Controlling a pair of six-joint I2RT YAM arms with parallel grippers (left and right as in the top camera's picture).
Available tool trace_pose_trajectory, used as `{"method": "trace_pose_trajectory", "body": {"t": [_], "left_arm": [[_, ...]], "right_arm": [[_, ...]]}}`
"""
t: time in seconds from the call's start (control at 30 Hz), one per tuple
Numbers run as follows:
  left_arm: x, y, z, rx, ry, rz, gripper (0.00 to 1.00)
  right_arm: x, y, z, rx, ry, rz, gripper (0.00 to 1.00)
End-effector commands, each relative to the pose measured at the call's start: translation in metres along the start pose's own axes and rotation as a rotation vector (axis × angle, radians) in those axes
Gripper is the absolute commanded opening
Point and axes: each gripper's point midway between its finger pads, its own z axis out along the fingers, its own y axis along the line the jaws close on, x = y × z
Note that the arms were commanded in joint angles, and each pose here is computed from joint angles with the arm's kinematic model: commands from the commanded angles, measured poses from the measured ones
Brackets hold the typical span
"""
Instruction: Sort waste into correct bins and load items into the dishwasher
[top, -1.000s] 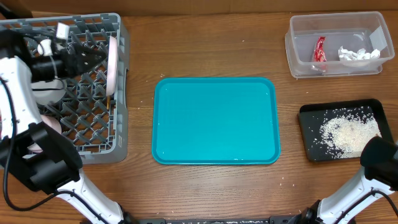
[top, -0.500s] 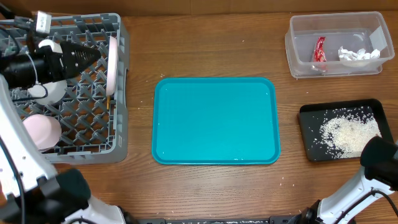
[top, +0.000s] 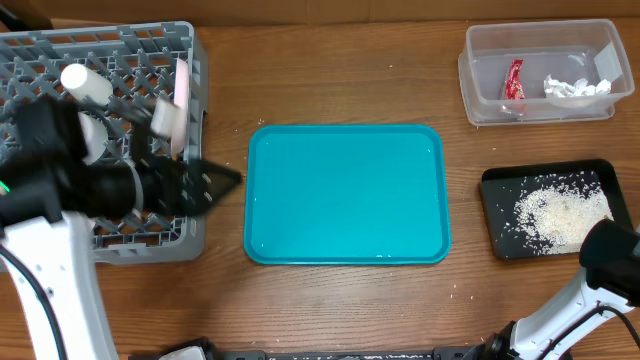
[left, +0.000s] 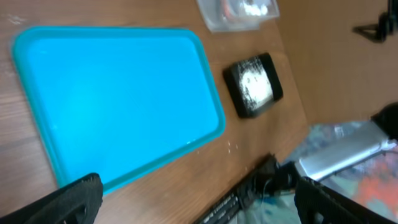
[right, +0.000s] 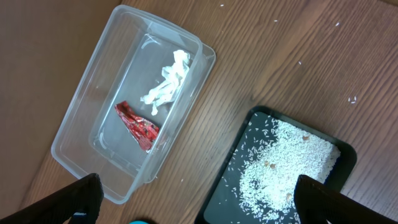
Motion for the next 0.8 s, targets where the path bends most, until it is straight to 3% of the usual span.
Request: {"method": "trace_pose_trajectory", "body": {"t": [0.0,0.23,0.6,0.77], "left_arm": [[0.033,-0.015,0.015,0.048,0.024,-0.049,1.0],[0.091,-0.013,0.032,0.064,0.123,-0.218,1.0],[0.089,-0.001,0.033,0.035,0.124,-0.282,1.0],[0.094,0.031,0.035,-0.146,0.148,-0.232,1.0]], "right_arm": [[-0.003,0.0,-0.005,-0.008,-0.019,0.003,1.0],[-0.003,0.0,-0.005,-0.008,-0.019,0.003,1.0],[-0.003,0.0,-0.005,-0.008,-0.019,0.003,1.0],[-0.003,0.0,-0.005,-0.008,-0.019,0.003,1.0]]}}
